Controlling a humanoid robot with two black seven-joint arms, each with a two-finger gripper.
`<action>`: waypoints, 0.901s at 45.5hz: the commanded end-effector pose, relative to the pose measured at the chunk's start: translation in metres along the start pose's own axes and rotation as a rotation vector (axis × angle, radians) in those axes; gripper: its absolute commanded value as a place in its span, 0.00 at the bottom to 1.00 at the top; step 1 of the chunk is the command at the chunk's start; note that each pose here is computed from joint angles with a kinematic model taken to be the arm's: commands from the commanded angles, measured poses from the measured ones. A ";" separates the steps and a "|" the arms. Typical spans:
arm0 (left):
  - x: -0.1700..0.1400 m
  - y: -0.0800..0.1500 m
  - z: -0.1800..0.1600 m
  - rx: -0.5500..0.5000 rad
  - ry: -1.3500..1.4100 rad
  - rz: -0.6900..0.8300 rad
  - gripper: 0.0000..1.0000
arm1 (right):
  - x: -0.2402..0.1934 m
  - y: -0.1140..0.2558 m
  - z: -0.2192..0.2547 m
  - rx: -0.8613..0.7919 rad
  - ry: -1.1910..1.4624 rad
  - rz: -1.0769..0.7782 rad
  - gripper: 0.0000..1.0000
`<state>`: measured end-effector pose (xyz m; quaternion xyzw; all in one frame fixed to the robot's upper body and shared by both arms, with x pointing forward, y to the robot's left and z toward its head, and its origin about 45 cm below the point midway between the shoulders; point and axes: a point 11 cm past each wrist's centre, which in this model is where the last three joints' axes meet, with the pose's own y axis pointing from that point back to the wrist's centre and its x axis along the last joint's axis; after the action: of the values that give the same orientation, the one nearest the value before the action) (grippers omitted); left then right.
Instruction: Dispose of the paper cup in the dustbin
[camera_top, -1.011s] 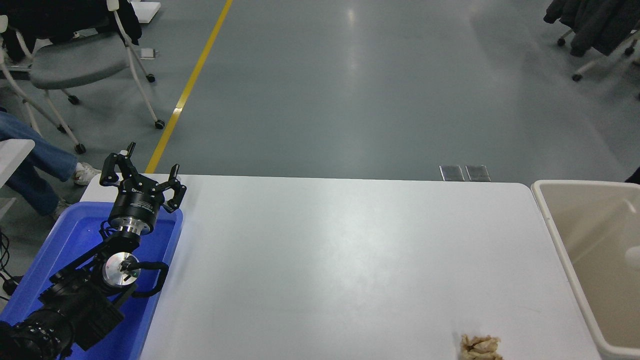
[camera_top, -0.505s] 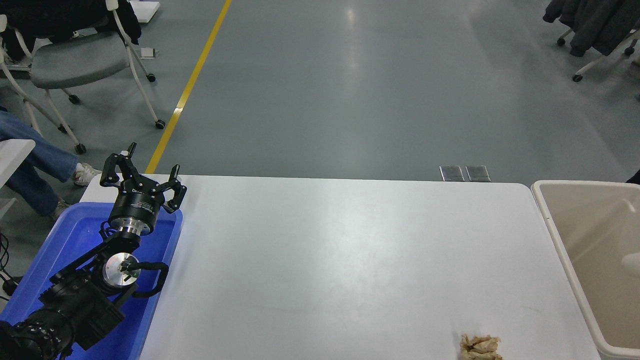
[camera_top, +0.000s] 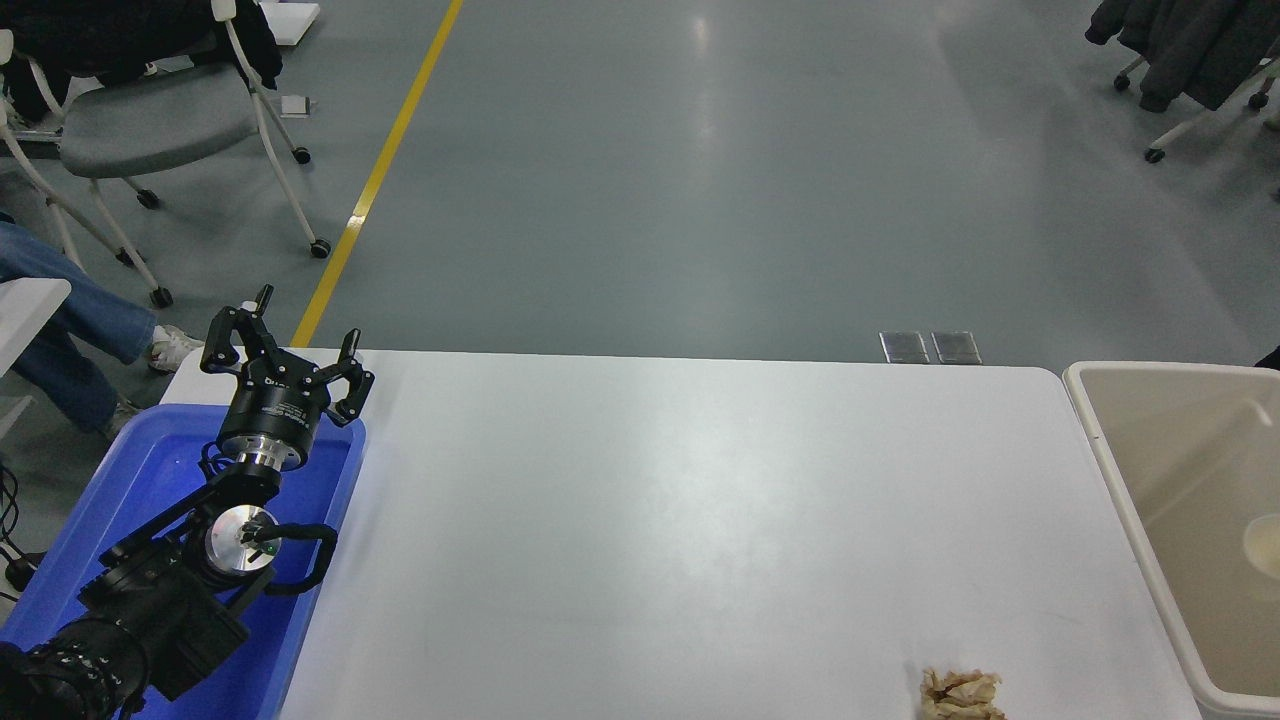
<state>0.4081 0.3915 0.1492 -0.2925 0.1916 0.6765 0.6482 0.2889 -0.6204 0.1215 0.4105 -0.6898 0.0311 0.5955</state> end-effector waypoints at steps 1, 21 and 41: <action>0.000 0.000 0.000 0.000 0.000 0.000 1.00 | 0.004 -0.001 -0.003 0.002 -0.003 0.015 0.99; 0.000 0.000 0.000 0.000 0.000 0.000 1.00 | -0.027 0.001 -0.042 0.059 -0.073 -0.047 0.99; 0.000 0.000 0.000 0.000 0.000 0.000 1.00 | 0.015 0.013 -0.131 0.253 -0.757 -0.133 0.99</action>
<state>0.4081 0.3917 0.1493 -0.2923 0.1913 0.6765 0.6483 0.3430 -0.5845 0.1384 0.4497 -0.7854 -0.0374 0.4237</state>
